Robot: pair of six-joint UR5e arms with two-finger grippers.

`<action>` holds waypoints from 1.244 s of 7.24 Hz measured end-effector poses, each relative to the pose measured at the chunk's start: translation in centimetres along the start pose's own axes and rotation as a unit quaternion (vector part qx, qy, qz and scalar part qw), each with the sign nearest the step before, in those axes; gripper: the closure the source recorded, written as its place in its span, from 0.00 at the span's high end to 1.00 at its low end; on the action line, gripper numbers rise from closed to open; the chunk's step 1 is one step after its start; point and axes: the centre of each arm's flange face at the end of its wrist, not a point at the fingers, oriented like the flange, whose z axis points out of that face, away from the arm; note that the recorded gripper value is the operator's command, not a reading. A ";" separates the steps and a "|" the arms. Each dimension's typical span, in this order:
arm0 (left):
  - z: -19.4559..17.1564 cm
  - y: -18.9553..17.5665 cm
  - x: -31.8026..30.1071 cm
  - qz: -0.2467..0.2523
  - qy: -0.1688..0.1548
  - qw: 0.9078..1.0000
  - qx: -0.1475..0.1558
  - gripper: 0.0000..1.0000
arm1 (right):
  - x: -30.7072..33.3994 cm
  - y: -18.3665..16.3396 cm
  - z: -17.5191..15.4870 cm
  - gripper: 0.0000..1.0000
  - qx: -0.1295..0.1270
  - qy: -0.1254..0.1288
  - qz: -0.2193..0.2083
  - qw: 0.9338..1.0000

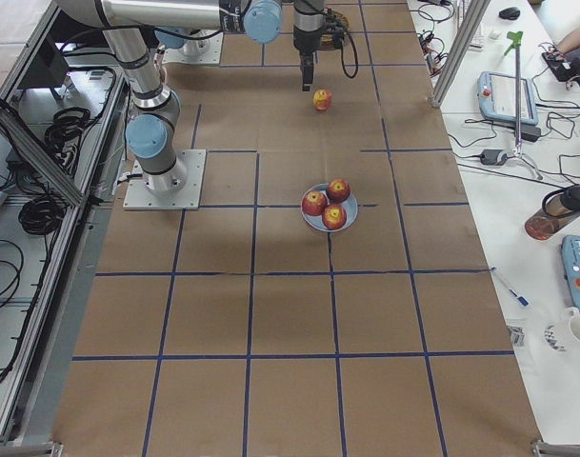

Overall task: Transfer apple from basket to plate
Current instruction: 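Release the apple on the table and raise the left gripper back, then reach the right gripper to the apple at table center and grasp it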

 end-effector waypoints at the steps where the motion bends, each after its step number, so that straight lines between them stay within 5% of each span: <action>1: -2.0 2.6 -2.5 -0.005 0.002 1.000 -0.012 0.99 | -0.6 -0.4 0.2 1.00 0.005 0.001 0.002 1.000; 6: -4.0 5.6 -9.9 -0.053 0.014 0.998 -0.012 0.99 | -16.6 -3.2 9.3 1.00 0.036 -0.006 0.022 0.999; 9: -4.6 4.2 -5.4 0.000 0.008 0.999 0.031 0.99 | -21.6 -4.8 17.8 1.00 0.028 0.008 0.043 0.999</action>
